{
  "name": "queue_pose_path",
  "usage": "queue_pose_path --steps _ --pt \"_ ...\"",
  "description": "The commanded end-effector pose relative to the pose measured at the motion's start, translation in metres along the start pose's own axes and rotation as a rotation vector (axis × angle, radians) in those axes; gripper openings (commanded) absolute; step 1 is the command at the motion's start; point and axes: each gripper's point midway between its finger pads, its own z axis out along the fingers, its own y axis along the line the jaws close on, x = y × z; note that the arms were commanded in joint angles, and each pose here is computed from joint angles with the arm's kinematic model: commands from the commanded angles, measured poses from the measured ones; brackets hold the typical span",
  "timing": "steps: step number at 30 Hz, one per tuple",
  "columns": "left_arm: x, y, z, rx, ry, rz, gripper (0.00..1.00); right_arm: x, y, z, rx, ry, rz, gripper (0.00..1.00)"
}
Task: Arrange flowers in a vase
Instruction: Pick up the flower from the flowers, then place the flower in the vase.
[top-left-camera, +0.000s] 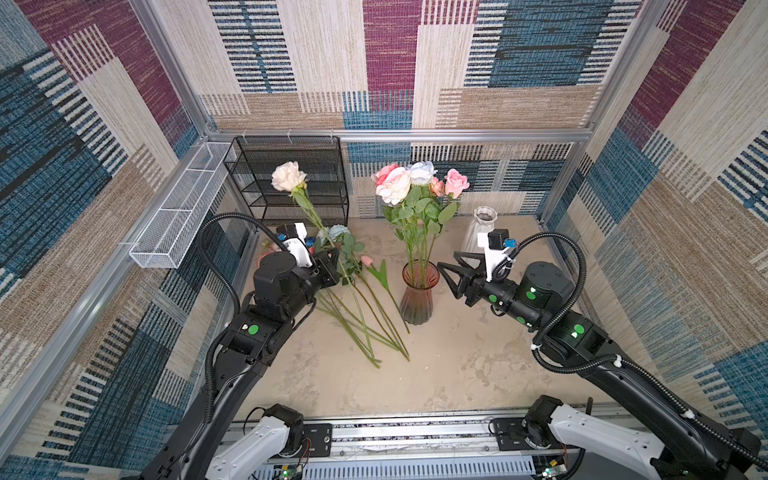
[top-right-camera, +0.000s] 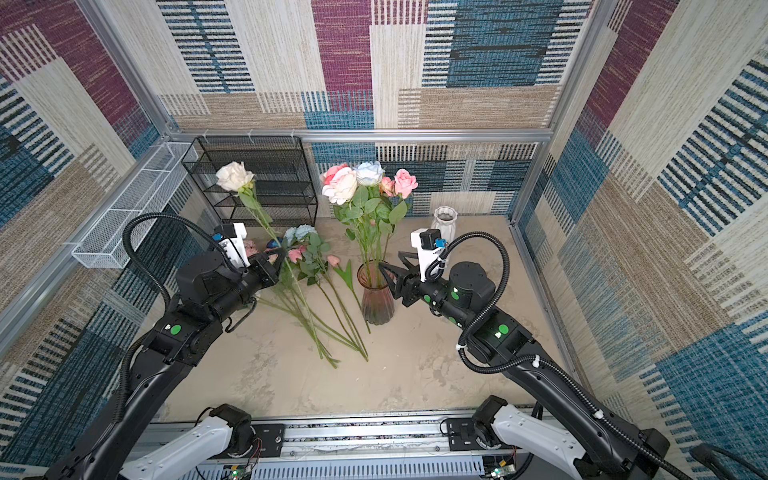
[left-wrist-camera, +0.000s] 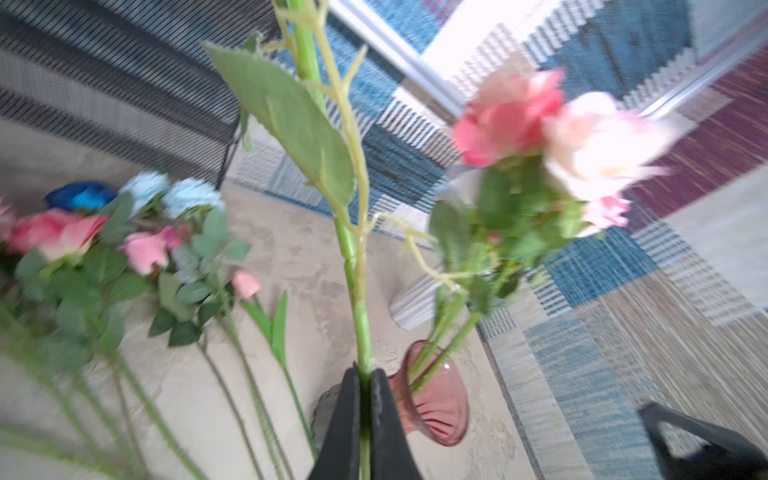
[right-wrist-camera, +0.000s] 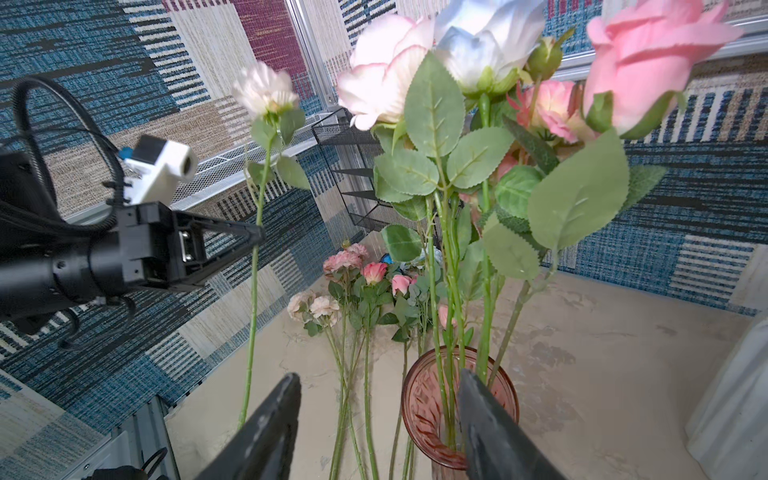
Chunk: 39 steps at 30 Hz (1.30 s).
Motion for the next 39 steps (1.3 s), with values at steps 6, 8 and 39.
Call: queue_pose_path --steps 6,8,39 --pt "-0.059 -0.103 0.003 0.197 -0.198 0.299 0.0 -0.018 0.004 -0.005 -0.008 -0.053 0.008 0.62" --pt "-0.064 -0.126 0.008 0.24 -0.232 0.352 0.0 -0.018 0.004 -0.005 -0.007 -0.055 0.008 0.62" --pt "-0.005 -0.158 0.111 0.355 -0.339 0.456 0.0 -0.026 0.005 -0.019 -0.001 -0.082 0.002 0.6"
